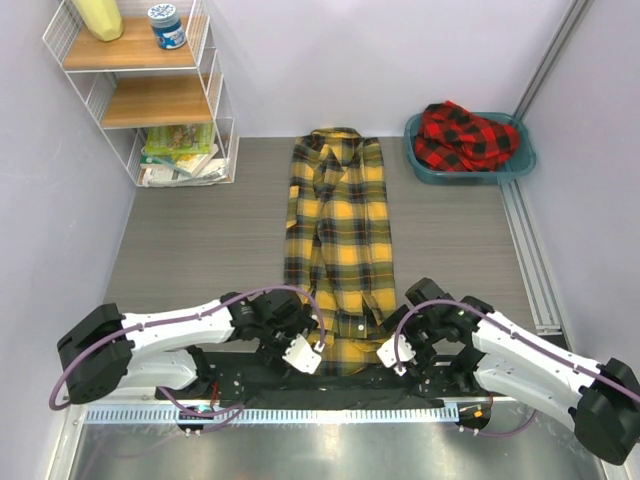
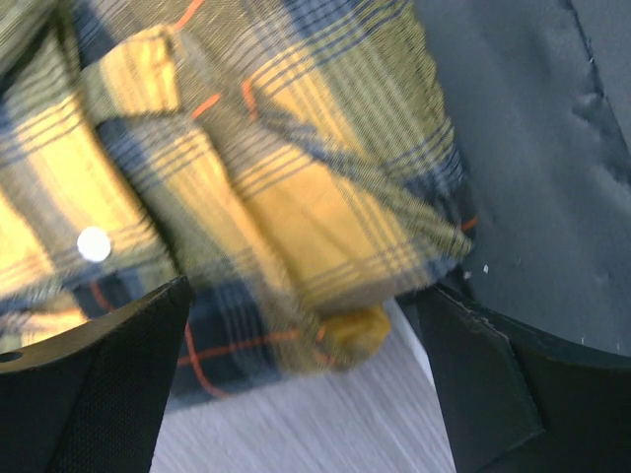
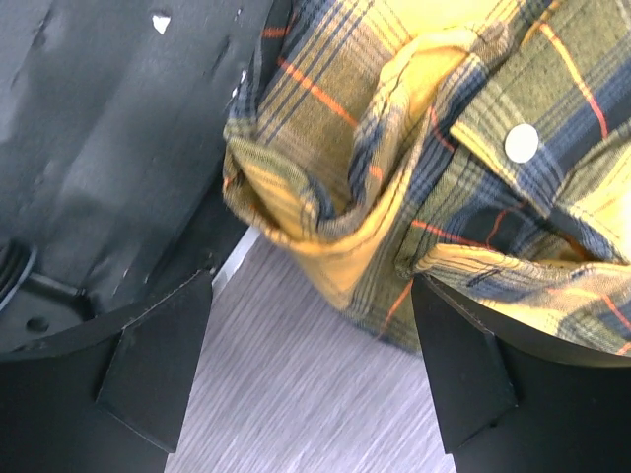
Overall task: Fold and stack the long sleeve shirts
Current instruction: Fold the shirt
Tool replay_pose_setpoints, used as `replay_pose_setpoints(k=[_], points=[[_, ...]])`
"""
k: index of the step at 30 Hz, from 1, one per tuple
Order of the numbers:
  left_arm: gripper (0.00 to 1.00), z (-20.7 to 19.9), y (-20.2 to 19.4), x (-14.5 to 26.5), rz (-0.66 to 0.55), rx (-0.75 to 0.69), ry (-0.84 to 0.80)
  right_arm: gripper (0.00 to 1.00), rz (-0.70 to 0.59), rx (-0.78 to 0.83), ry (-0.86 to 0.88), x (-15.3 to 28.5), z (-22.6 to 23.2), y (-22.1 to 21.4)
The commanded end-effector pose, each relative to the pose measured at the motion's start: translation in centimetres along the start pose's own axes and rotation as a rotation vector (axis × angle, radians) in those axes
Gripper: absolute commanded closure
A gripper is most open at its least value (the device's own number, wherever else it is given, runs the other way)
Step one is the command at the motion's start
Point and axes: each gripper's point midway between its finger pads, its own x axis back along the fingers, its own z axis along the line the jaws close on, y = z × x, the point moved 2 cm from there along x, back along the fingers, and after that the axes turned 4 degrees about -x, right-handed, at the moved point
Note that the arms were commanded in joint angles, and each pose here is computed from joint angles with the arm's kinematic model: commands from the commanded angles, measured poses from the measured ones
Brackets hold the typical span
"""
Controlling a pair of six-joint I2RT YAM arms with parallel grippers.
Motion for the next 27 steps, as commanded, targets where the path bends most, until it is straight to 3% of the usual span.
replay_pose_setpoints(k=[1,5,8,11,12,13,18,21,27], points=[[0.09,1.0,1.0,-1.0,-0.022,-0.051,0.038,0.13,-0.003,0.013,-0.074,-1.0,-2.0,0.5],[0.16,0.8,1.1,-1.5,-0.031,-0.055,0.032,0.20,0.001,0.001,-0.082,-1.9,-2.3,0.5],[0.26,0.8,1.2,-1.8,-0.036,-0.060,0.029,0.35,0.000,-0.014,-0.096,-2.4,-2.6,0.8],[0.44,1.0,1.3,-1.8,-0.031,-0.048,0.028,0.52,0.006,-0.047,-0.117,-2.8,-3.2,0.9],[0.55,1.1,1.5,-1.7,-0.036,-0.050,0.027,0.59,0.016,-0.062,-0.102,-3.0,-3.1,0.7],[0.60,0.8,1.6,-1.7,-0.042,-0.048,0.013,0.70,0.019,-0.068,-0.103,-3.0,-3.2,0.8],[0.88,0.9,3.4,-0.8,-0.108,0.003,0.001,0.99,-0.007,-0.105,-0.135,-2.4,-3.6,1.8],[1.00,0.4,5.5,0.3,-0.145,0.016,0.001,0.99,-0.040,-0.094,-0.133,-1.4,-2.9,3.0],[1.00,-0.3,9.1,3.9,-0.244,0.122,0.034,0.99,-0.103,-0.109,-0.179,1.9,-2.9,5.5]])
